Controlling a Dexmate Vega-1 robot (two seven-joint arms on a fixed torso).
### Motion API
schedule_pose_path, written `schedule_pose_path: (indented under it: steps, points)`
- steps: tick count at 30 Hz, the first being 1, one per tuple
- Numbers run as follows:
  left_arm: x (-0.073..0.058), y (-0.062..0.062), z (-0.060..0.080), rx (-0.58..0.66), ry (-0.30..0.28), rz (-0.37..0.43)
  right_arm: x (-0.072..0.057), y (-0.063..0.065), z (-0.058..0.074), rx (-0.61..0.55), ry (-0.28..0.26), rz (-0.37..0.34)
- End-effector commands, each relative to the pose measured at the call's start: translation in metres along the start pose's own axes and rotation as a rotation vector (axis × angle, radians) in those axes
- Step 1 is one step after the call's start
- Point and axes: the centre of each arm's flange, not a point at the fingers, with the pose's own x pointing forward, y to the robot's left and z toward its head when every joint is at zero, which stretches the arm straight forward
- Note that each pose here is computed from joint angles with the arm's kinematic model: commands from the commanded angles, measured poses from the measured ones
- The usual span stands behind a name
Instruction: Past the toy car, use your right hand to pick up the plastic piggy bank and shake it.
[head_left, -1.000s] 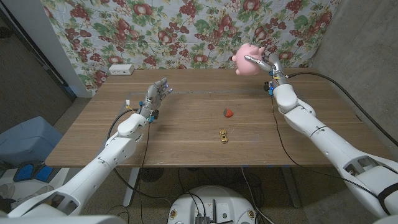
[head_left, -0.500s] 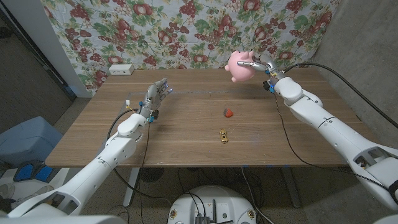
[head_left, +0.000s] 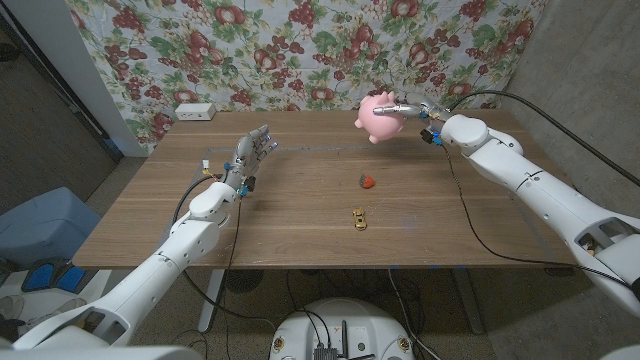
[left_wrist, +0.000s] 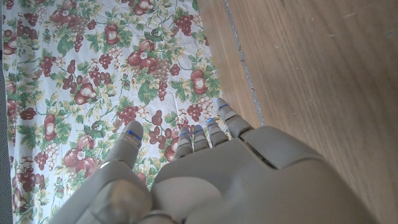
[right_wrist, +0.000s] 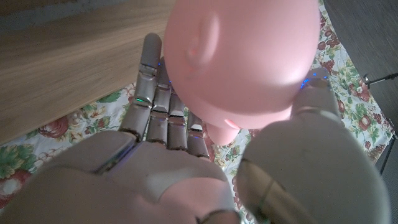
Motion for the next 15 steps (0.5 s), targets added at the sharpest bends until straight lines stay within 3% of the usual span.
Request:
schedule_pose_path:
  steps: [1, 7, 15]
  points:
    - [0.000, 0.000, -0.001, -0.001, 0.002, 0.002, 0.005, -0.001, 0.004, -0.022, 0.031, 0.059]
    - [0.001, 0.000, -0.001, -0.002, 0.001, 0.002, 0.003, -0.001, 0.003, -0.019, 0.017, 0.018]
    - [0.001, 0.000, -0.001, -0.001, 0.001, 0.002, -0.006, 0.000, 0.002, 0.000, -0.026, -0.123]
